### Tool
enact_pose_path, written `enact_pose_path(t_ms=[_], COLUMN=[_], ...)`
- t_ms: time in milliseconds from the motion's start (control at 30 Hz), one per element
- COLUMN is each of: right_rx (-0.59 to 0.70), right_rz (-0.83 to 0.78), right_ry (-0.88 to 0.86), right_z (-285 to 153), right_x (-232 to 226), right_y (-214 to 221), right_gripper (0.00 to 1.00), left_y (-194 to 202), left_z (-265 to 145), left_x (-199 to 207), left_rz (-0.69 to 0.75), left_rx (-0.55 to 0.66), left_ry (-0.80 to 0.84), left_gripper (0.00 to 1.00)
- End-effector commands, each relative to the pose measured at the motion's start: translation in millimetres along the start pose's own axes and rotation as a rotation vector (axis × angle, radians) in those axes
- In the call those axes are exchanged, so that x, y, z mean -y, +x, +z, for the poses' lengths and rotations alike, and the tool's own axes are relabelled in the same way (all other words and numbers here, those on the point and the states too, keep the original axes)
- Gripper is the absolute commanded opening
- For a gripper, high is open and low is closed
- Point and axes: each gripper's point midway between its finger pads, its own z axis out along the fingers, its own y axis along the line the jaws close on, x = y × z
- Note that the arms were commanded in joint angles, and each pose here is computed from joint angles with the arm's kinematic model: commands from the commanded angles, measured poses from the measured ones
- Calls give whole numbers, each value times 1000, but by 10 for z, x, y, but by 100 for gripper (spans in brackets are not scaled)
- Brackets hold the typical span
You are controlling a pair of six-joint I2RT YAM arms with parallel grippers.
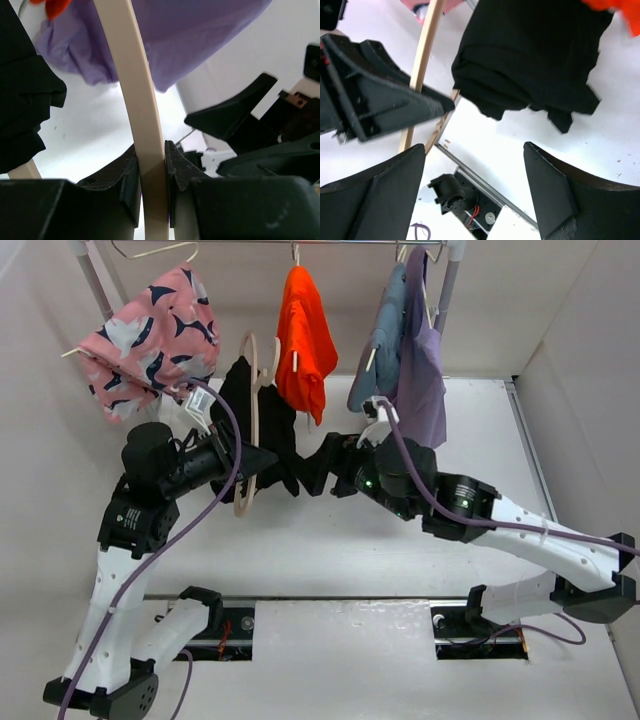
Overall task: Place the trousers on the hanger
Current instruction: Place the hanger at the clothesline.
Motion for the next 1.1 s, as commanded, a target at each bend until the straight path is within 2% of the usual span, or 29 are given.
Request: enact_pose_path(t_ms=[0, 267, 600, 867, 967, 1067], right_rx=[55, 63, 119, 160, 120, 158], right_rz=[-1, -47, -114, -164, -200, -178], right_ry=[-15, -7, -23, -5, 77, 123], right_z=[-225, -411, -591, -730, -551, -329], right_x=[-14, 65, 39, 50, 129, -36], right_y=[-244, -330, -579, -789, -749, -1054], right_gripper=[84, 84, 84, 84, 84, 86], left_y=[-559, -1020, -1337, -1325, -1216, -1133], left_z=[-186, -120, -28, -145, -183, -197], left_x=[636, 814, 593, 403, 399, 478], left_rz=[136, 162, 270, 336, 333, 339], left_rx=[229, 335, 423, 424, 397, 370], left_ry=[195, 240, 96, -19, -7, 39], left_gripper=[0, 0, 0, 0, 0, 0])
